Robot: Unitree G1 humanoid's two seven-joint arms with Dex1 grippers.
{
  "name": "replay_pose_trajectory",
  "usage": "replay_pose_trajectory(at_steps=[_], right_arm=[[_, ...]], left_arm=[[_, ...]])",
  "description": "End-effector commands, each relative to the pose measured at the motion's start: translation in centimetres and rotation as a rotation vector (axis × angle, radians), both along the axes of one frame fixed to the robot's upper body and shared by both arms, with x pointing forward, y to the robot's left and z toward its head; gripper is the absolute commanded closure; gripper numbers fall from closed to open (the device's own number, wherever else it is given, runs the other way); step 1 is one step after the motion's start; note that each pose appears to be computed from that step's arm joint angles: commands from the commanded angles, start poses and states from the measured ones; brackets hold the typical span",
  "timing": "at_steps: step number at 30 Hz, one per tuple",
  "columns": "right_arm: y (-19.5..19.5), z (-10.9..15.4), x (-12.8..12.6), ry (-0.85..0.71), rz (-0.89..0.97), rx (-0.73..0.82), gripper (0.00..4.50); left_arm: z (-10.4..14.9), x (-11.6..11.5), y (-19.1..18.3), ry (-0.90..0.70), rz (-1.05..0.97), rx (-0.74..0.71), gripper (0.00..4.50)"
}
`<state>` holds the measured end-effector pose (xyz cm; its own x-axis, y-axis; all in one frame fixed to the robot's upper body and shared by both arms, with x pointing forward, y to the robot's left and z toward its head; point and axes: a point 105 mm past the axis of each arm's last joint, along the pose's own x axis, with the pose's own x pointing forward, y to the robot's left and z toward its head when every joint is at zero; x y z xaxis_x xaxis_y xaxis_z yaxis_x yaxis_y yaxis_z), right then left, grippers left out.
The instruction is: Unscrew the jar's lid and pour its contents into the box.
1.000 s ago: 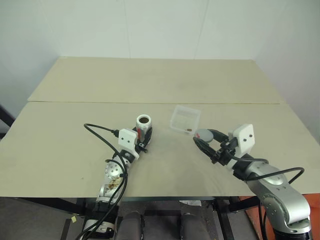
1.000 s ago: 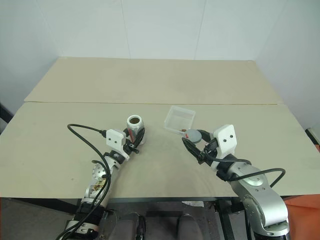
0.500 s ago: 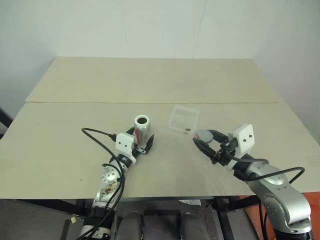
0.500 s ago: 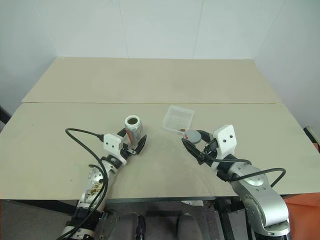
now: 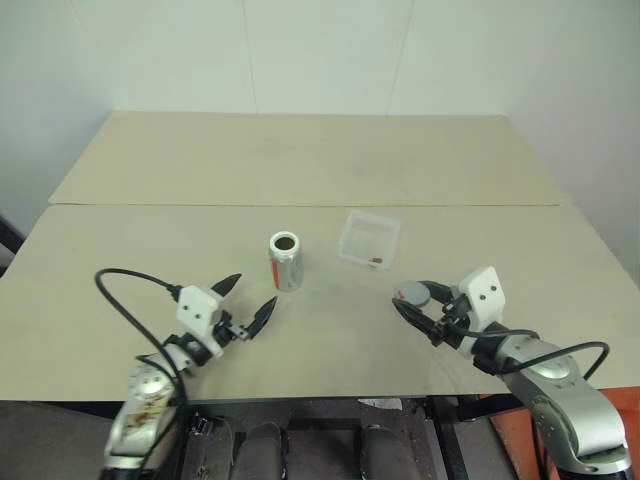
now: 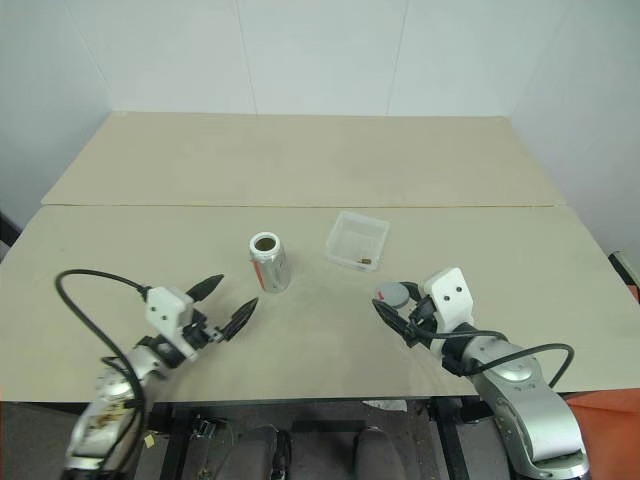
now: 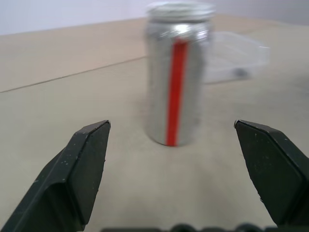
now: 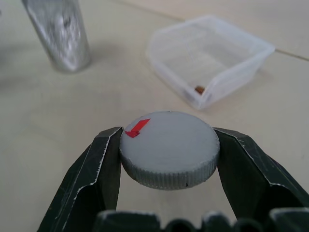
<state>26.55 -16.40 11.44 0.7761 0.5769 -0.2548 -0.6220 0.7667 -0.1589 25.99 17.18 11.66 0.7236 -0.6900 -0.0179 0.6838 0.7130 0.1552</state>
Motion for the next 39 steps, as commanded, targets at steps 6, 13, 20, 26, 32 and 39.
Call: replay_pose_trajectory(at_steps=[6,13,20,26,32,39], right_arm=[[-2.0,-0.4,-1.0,0.028,0.115,-0.118,1.7],[-3.3,-1.8,-1.7,0.086,0.078,-0.108,1.0],[-3.7,-3.1,-1.3,0.103,0.016,-0.101,0.04],[-4.4,-1.4,-2.5,0.083,0.012,-0.11,0.04],[-4.8,0.4,-4.0,0.084,0.042,-0.138,0.04],[-5.6,1.2,-4.7,0.103,0.047,-0.186,0.04]], left_arm=[[3.0,-1.4,-0.4,0.005,-0.274,0.017,0.05],[1.6,-1.1,-1.7,0.004,-0.283,-0.008,0.0],[1.5,-0.6,-1.8,-0.009,-0.259,-0.005,0.0],[2.0,-1.7,-0.7,0.015,-0.244,0.0,0.0],[1.5,-2.9,0.1,0.059,-0.242,0.022,0.0],[1.6,-3.1,-0.4,0.074,-0.247,0.016,0.0]])
